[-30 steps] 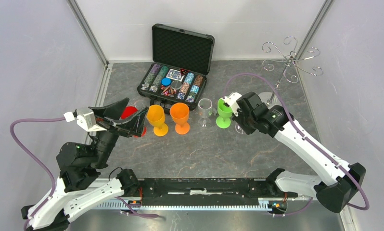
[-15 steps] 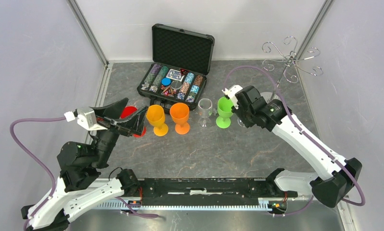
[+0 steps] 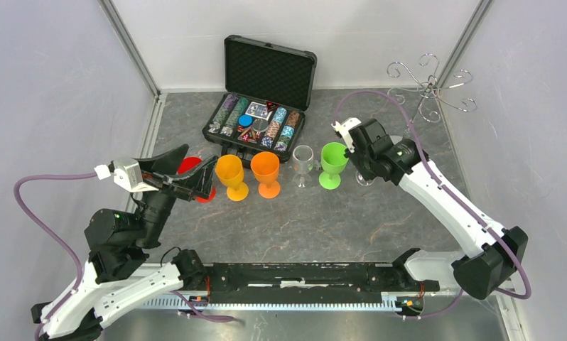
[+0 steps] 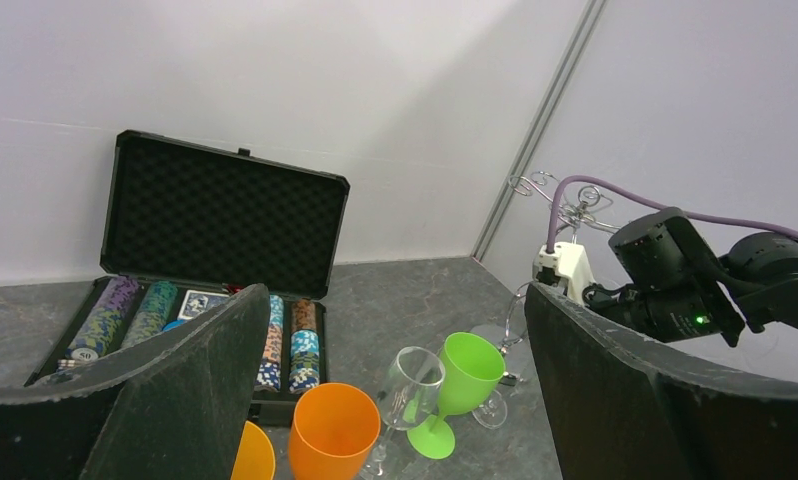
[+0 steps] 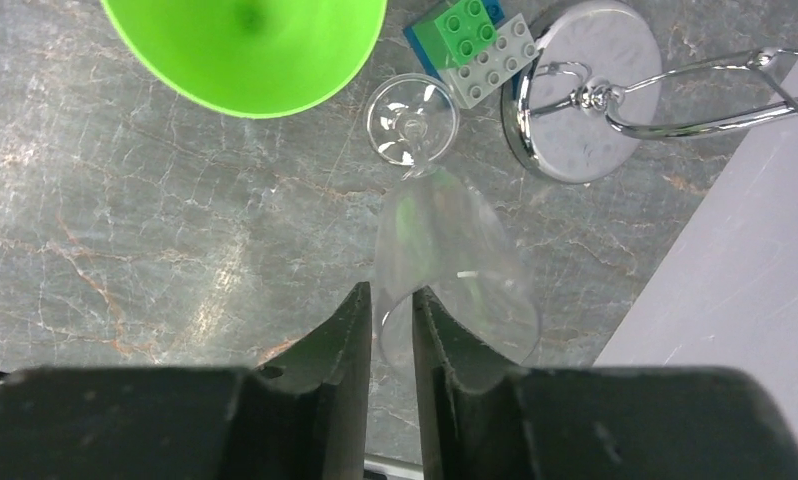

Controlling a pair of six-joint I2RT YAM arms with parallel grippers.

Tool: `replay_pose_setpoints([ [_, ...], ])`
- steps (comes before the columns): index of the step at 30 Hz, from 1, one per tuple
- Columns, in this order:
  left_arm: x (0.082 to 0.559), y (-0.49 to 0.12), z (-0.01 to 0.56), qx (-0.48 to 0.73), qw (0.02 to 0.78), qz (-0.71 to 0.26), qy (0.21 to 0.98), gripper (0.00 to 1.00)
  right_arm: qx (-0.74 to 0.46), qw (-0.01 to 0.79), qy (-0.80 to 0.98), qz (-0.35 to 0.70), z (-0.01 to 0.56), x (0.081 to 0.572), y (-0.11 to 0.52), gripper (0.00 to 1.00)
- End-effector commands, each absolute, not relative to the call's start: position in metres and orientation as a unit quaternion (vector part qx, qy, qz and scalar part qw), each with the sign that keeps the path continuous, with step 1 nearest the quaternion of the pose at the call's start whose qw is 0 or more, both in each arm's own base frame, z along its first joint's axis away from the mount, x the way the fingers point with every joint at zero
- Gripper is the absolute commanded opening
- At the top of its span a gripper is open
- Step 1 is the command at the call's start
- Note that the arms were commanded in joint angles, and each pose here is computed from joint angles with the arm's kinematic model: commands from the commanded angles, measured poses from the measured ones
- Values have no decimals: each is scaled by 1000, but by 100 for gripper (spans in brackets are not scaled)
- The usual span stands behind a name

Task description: Take the wine glass off the wine glass rack

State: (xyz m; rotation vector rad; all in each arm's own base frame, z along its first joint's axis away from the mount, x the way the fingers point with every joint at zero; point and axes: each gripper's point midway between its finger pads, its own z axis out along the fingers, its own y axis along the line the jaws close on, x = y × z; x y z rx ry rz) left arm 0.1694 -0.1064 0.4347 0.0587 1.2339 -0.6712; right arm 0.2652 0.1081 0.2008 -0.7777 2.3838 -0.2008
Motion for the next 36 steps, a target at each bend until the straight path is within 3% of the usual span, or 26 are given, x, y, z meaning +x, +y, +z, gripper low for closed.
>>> replay_pose_setpoints([
  [1,169,-101,444,21,772,-304,558,100,-275,347,893,-84,229,283,107,28],
  [7,169,-100,445,20,772,-304,558,100,-272,357,890,-84,242,291,108,27],
  [26,170,-102,443,22,771,-302,560,100,-244,318,910,-106,203,300,84,30],
  [32,170,-102,443,23,771,-301,560,100,-232,331,908,-111,214,300,78,38],
  [36,170,-103,444,23,772,-302,559,100,-216,343,907,-110,222,296,71,38],
])
